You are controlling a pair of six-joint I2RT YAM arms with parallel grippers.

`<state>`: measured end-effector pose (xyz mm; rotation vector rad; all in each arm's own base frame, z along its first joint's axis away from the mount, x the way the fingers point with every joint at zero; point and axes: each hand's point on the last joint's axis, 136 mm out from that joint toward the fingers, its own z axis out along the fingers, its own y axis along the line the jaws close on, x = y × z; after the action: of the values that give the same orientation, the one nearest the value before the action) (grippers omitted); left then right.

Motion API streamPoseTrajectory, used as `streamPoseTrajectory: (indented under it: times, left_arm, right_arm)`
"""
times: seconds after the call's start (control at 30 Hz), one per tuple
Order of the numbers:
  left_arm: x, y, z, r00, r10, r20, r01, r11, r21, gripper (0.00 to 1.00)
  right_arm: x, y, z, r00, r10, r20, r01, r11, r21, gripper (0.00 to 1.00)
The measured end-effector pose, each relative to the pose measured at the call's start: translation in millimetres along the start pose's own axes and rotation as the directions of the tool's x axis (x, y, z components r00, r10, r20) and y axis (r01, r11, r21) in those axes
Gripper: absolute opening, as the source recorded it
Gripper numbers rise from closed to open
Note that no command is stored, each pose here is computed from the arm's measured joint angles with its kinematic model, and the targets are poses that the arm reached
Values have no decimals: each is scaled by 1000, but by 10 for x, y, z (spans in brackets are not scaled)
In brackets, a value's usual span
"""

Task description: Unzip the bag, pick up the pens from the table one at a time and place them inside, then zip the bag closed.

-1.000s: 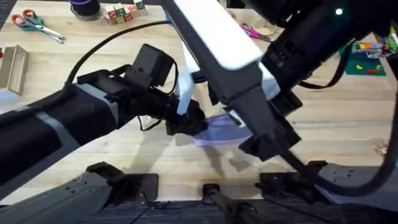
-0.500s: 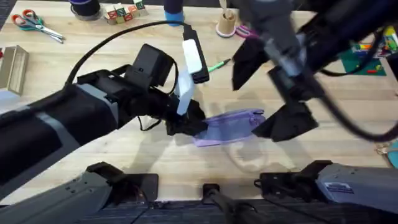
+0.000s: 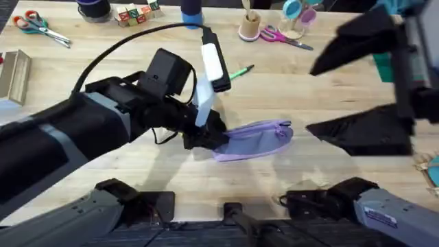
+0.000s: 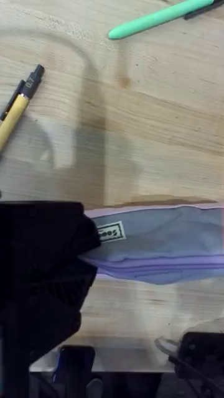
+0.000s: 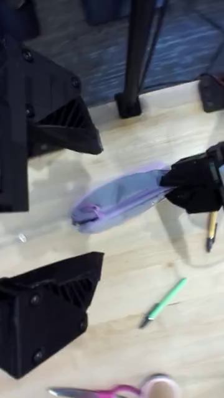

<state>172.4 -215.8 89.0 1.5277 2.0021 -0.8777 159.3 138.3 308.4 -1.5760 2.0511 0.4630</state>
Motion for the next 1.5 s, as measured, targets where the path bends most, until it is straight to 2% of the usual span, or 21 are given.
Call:
streamPoseTrajectory:
  times: [0.17, 0.3, 0.43, 0.63, 0.77, 0.97, 1.0, 1.07, 1.5]
  left_arm:
    - [1, 1, 1, 1000, 0, 0, 0, 1000, 0, 42]
    - [1, 1, 0, 1000, 0, 0, 0, 1000, 0, 42]
    - [1, 1, 1, 1000, 0, 0, 0, 1000, 0, 42]
    - [1, 1, 1, 1000, -1, -1, 1, 1000, 0, 41]
    - [1, 1, 1, 1000, 0, 0, 0, 1000, 0, 41]
    - [1, 1, 0, 1000, 0, -1, 0, 1000, -1, 41]
    - [1, 1, 1, 1000, 0, -1, 0, 1000, -1, 41]
    - [1, 1, 1, 1000, 0, -1, 0, 1000, 0, 42]
    - [1, 1, 1, 1000, 0, -1, 0, 1000, 0, 42]
  right_arm:
    - [204, 114, -106, 983, 170, -70, -168, 985, 45, 989]
    - [263, 103, -118, 967, 236, -94, -231, 971, 69, 995]
    - [231, 101, -94, 960, 265, -85, -262, 964, 51, 995]
    - [54, 212, -43, 955, 296, -25, -297, 952, -71, 995]
    - [24, 215, -22, 935, 354, -27, -355, 930, -93, 995]
    - [137, 118, -1, 833, 547, -82, -549, 836, -11, 995]
    - [158, 104, -2, 760, 644, -86, -646, 763, 13, 996]
    - [165, 99, -2, 711, 698, -86, -699, 715, 24, 995]
    - [178, 64, 30, 517, 851, -91, -851, 523, 54, 996]
